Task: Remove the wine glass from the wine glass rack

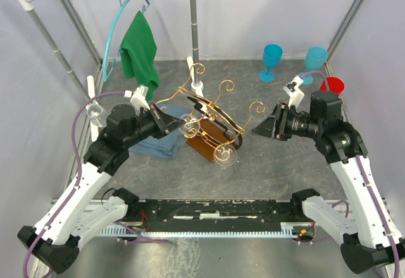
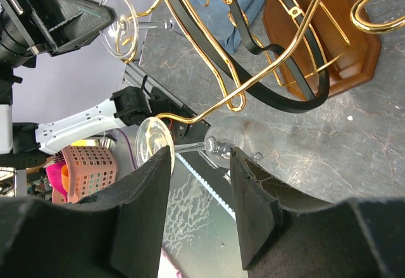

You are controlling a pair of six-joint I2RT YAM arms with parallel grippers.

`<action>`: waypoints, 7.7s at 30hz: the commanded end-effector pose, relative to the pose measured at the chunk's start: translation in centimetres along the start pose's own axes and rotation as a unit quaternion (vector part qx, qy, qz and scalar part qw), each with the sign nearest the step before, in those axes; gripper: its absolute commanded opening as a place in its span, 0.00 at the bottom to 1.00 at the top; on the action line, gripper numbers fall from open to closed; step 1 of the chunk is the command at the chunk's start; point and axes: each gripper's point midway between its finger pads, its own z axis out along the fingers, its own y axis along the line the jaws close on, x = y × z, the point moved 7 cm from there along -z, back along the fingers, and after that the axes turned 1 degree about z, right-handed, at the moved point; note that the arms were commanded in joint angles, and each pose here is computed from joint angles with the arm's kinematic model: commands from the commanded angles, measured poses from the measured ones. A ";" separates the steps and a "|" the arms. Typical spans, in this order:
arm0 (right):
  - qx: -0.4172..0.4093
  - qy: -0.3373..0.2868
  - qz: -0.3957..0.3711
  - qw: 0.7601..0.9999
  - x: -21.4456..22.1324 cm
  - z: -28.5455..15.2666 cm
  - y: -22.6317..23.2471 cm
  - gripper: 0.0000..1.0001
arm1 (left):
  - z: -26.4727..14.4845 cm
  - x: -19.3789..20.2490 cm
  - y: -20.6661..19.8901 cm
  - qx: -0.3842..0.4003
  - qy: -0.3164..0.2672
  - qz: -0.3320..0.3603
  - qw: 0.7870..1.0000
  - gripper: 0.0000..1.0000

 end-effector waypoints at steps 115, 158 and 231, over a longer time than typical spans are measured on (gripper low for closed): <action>-0.305 -0.029 0.211 0.928 -8.3 8.1 16.3 0.75 | -11.2 -3.6 -14.4 0.414 -0.036 0.561 0.716 0.03; -0.261 -0.092 0.238 0.931 -8.3 10.8 15.5 0.58 | -10.3 -3.8 -14.0 0.397 -0.050 0.541 0.740 0.25; 0.507 -0.486 -0.332 0.629 -30.1 11.2 -29.1 0.43 | -4.7 -7.3 -10.4 0.167 -0.028 0.516 0.840 0.99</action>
